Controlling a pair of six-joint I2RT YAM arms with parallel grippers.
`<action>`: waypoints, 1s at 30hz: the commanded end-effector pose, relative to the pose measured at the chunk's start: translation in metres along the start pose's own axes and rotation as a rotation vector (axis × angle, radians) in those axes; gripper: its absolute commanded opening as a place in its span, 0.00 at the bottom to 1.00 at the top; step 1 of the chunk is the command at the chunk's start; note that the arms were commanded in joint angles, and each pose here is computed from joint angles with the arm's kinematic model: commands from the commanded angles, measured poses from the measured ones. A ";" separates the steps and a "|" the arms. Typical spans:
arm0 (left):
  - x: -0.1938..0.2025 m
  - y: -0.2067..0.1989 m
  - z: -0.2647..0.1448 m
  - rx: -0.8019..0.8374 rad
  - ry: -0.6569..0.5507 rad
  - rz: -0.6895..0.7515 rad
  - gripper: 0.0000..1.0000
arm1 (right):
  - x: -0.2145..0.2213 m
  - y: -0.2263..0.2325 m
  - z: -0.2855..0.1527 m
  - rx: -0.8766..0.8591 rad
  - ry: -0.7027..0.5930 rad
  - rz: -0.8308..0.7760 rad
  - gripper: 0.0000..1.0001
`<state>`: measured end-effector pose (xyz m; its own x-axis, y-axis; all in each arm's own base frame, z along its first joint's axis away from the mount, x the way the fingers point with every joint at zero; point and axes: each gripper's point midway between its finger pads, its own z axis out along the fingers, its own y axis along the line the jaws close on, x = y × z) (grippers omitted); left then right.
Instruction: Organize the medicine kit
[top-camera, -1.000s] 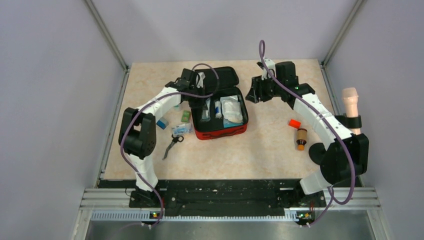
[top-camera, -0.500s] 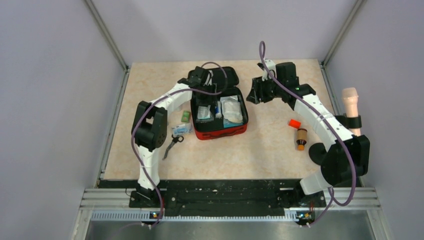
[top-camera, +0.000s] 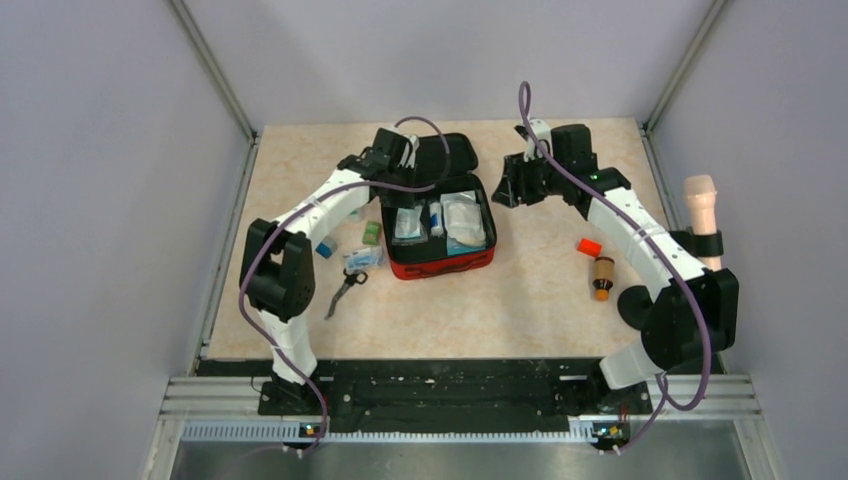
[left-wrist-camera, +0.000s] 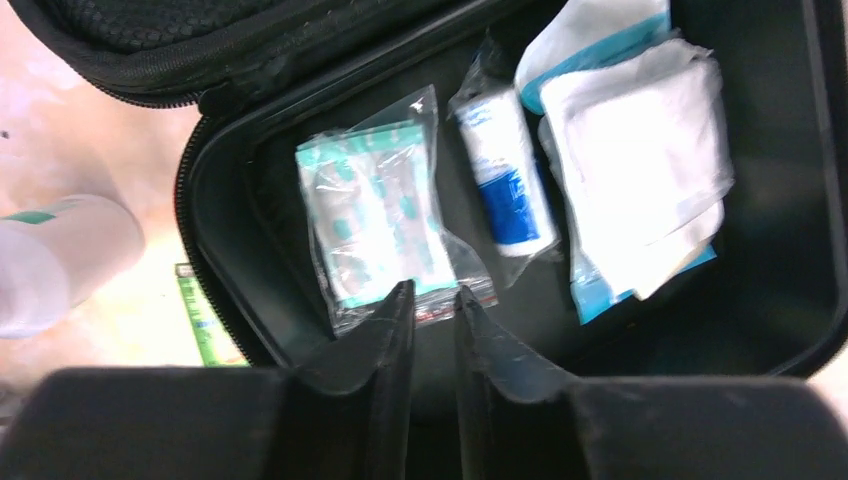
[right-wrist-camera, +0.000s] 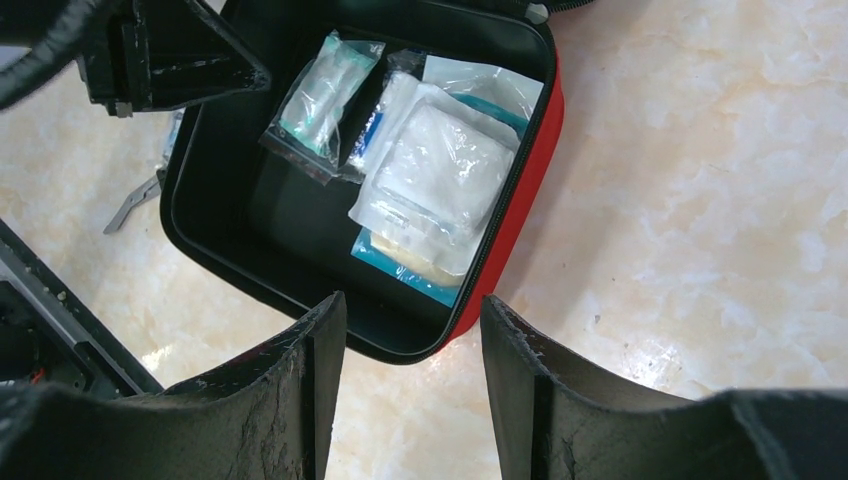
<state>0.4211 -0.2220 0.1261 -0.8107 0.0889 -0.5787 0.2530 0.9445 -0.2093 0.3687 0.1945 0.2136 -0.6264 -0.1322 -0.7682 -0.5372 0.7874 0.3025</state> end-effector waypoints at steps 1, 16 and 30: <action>0.020 0.016 0.003 -0.058 0.046 0.050 0.13 | -0.026 0.004 -0.001 -0.022 -0.076 -0.012 0.51; 0.031 0.013 0.060 -0.125 0.089 0.156 0.00 | -0.019 0.001 -0.004 -0.004 -0.077 -0.016 0.51; 0.021 0.007 0.052 -0.183 0.060 0.182 0.00 | -0.020 0.001 -0.002 -0.005 -0.077 -0.012 0.51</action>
<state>0.4204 -0.2418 0.0475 -0.8176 0.2949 -0.4946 0.3417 0.9398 -0.0044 0.3731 0.1974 0.2132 -0.6187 -0.1183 -0.7767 -0.5388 0.7833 0.3099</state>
